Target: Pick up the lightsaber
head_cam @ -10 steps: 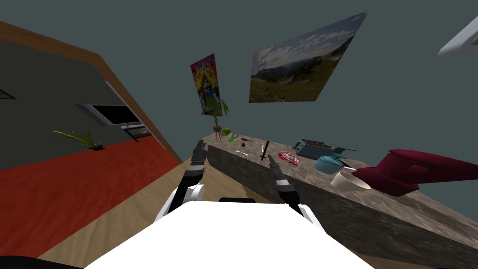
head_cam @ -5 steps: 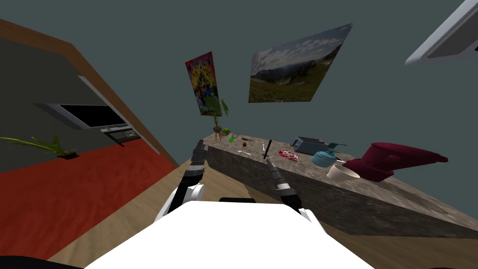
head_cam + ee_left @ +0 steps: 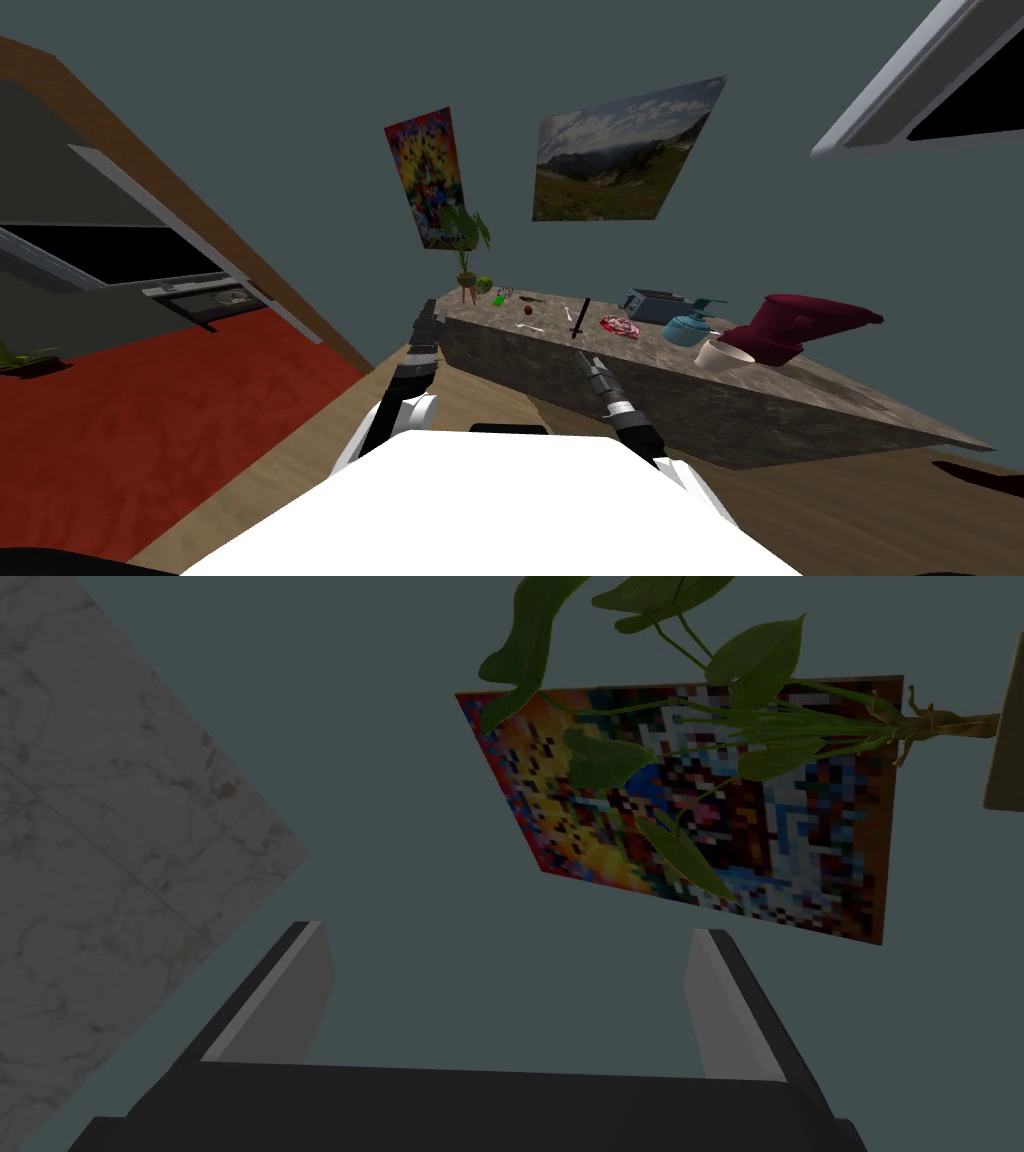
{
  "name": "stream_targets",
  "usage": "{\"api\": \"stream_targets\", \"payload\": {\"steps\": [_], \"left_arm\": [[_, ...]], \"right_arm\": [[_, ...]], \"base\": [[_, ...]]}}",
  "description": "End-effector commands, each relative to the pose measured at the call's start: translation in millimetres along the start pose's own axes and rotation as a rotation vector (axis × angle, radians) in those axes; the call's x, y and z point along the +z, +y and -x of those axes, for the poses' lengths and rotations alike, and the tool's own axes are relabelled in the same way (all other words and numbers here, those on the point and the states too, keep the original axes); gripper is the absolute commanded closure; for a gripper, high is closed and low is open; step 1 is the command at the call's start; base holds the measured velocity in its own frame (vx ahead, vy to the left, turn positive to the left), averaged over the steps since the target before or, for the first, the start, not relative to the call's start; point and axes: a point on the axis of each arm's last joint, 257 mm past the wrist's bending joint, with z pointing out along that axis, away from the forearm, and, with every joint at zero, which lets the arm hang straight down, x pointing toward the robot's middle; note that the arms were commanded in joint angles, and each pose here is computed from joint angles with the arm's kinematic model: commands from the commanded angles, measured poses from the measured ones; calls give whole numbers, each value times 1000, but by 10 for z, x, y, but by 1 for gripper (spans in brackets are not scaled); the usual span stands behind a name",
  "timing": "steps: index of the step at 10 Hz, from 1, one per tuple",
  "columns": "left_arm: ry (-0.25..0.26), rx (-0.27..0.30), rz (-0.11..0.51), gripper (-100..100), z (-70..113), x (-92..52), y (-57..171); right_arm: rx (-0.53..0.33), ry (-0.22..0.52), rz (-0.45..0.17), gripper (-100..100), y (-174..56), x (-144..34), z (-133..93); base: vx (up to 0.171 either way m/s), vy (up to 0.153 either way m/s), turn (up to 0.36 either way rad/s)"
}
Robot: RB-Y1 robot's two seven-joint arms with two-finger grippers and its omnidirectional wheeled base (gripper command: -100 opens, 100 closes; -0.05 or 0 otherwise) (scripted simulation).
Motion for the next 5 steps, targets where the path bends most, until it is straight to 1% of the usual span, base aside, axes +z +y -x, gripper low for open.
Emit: {"api": "stream_targets", "payload": {"steps": [1, 2, 3, 5], "left_arm": [[0, 0, 0, 0, 0, 0, 0], [0, 0, 0, 0, 0, 0, 0], [0, 0, 0, 0, 0, 0, 0], [0, 0, 0, 0, 0, 0, 0]], "right_arm": [[-86, 21, -36, -100, -194, -45, -21], [-134, 31, -58, -100, -315, -70, -7], [-179, 38, -79, -100, -433, -92, 19], [-260, 45, -120, -100, -656, -126, 103]], "base": [[23, 162, -146], [18, 153, -141], [75, 148, -146], [68, 133, -89]]}}
